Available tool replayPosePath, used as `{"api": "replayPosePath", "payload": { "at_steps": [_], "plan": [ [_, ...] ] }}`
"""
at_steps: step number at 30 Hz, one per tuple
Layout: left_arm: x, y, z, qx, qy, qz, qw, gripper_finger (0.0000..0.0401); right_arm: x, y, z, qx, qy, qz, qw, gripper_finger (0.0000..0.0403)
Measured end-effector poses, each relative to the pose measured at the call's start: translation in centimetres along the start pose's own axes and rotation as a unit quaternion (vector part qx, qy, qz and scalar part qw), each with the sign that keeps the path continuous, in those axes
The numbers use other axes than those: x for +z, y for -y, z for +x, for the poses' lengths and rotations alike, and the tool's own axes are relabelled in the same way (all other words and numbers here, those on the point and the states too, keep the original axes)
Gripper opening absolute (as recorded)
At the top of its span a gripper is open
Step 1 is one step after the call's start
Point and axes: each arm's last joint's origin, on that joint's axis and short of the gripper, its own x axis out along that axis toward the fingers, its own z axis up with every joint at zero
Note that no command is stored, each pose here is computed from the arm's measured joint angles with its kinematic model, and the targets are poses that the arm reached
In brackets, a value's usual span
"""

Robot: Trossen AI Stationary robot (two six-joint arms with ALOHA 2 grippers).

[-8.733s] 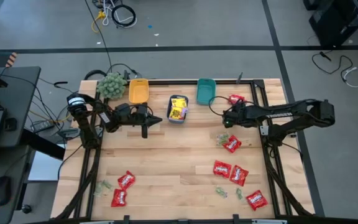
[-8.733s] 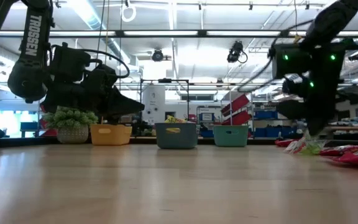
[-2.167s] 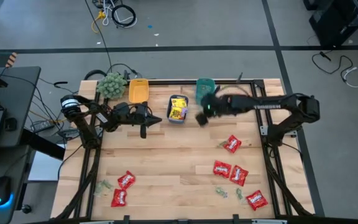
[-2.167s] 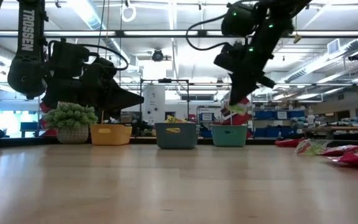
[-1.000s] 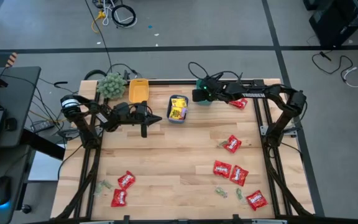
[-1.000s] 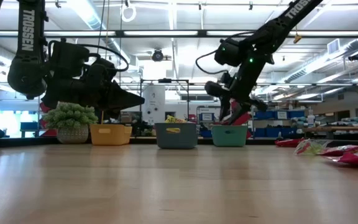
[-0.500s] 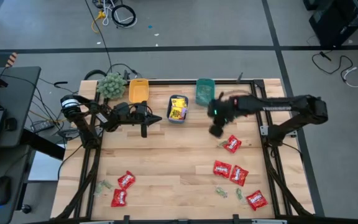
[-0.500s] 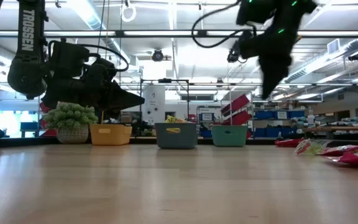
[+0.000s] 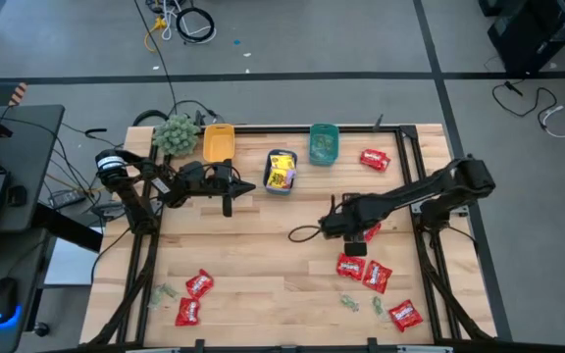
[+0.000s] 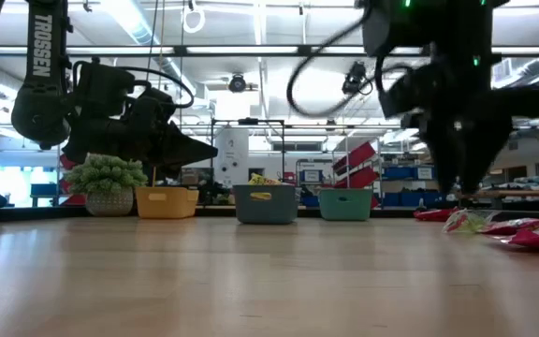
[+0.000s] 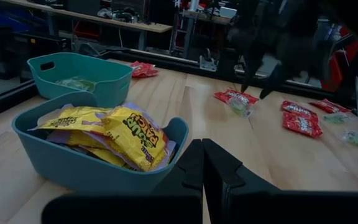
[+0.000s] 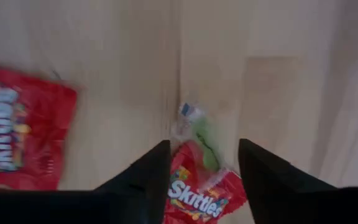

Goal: Sort candy
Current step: Put the green gummy into the green bin

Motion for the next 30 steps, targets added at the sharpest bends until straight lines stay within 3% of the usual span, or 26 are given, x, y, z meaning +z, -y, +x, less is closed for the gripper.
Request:
{"api": "replayPosePath", "payload": {
  "at_steps": [5, 9, 14, 20, 23, 25, 30],
  "plan": [
    [0.0, 0.0, 0.0, 0.000, -0.001, 0.000, 1.000, 0.0001, 0.6, -0.1, 2.6, -0.009, -0.060, -0.037, 0.997, 0.0208],
    [-0.1, 0.0, 0.0, 0.001, -0.007, -0.003, 1.000, 0.0001, 0.9, 0.1, 3.8, -0.010, -0.082, -0.053, 0.995, 0.0199],
    [-0.3, 0.0, 0.0, 0.002, -0.013, -0.005, 1.000, 0.0001, 1.2, 0.9, 3.6, 0.006, -0.067, -0.020, 0.998, 0.0127],
    [-0.2, 0.0, 0.0, 0.004, -0.011, -0.004, 1.000, 0.0001, 1.6, 2.3, 1.1, 0.052, 0.012, 0.045, 0.998, 0.0012],
    [-0.2, -0.1, 0.0, 0.007, -0.010, -0.004, 1.000, 0.0001, 2.4, 4.0, -1.2, 0.052, 0.066, 0.109, 0.990, 0.0020],
    [-0.2, -0.1, 0.0, 0.008, -0.010, -0.006, 1.000, 0.0001, 3.0, 6.1, -2.6, 0.045, 0.094, 0.185, 0.977, 0.0028],
    [-0.2, -0.2, 0.0, 0.027, -0.007, -0.006, 1.000, 0.0001, 3.9, 13.4, -4.8, -0.001, 0.153, 0.395, 0.906, 0.0016]
  ]
}}
